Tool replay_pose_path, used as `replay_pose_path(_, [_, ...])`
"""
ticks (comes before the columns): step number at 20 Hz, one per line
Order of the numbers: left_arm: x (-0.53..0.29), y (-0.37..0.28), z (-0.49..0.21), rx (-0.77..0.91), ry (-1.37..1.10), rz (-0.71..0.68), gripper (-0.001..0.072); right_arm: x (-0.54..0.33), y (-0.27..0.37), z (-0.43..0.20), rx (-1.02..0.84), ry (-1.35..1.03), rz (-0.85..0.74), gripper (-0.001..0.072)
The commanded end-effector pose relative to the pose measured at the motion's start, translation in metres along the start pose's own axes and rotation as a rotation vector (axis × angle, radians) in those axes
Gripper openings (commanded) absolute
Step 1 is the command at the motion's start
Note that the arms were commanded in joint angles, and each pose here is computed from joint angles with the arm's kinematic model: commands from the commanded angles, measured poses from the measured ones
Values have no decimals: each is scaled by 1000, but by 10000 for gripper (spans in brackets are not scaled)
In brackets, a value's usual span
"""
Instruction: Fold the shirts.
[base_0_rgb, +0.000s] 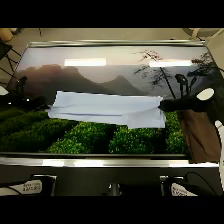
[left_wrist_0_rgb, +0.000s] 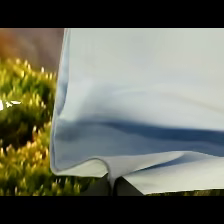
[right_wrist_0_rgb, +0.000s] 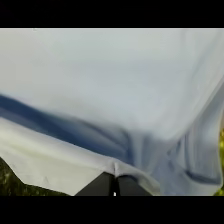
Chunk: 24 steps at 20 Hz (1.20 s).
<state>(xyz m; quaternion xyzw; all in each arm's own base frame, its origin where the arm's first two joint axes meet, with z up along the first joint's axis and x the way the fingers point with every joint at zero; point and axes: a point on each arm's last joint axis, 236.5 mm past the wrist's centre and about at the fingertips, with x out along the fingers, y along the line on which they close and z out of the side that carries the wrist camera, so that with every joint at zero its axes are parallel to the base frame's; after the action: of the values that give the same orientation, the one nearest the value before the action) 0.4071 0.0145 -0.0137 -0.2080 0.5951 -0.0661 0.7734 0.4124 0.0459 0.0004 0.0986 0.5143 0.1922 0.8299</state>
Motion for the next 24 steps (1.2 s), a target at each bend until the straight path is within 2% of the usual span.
replay_pose_path(1, [11,-11,47,-52,-52,-72,26,18,-21,52,11,-87,-18,24])
replay_pose_path(5, [43,-6,60,-58,-15,-74,28,33,-42,67,22,-132,-64,24])
replay_pose_path(11, [93,1,46,-107,74,-84,36,79,-50,21,79,42,-1,28])
replay_pose_path(12, [93,2,47,-116,69,-82,133,79,-50,21,79,44,0,38])
replay_pose_path(13, [91,1,50,-114,62,-83,368,76,-50,24,65,34,1,152])
replay_pose_path(14, [84,0,56,-104,52,-86,590,70,-49,25,41,32,5,364])
replay_pose_path(15, [73,0,66,-93,31,-87,604,58,-49,28,7,32,13,675])
replay_pose_path(16, [60,1,78,-82,4,-84,603,45,-52,26,-33,45,15,710])
replay_pose_path(19, [14,-6,109,-48,-108,-84,604,20,-84,-7,29,147,-2,712])
replay_pose_path(22, [-17,-32,114,6,-167,-92,603,34,-81,-40,97,255,87,713])
replay_pose_path(24, [-29,-57,110,58,-182,-104,603,51,-71,-38,164,239,166,713])
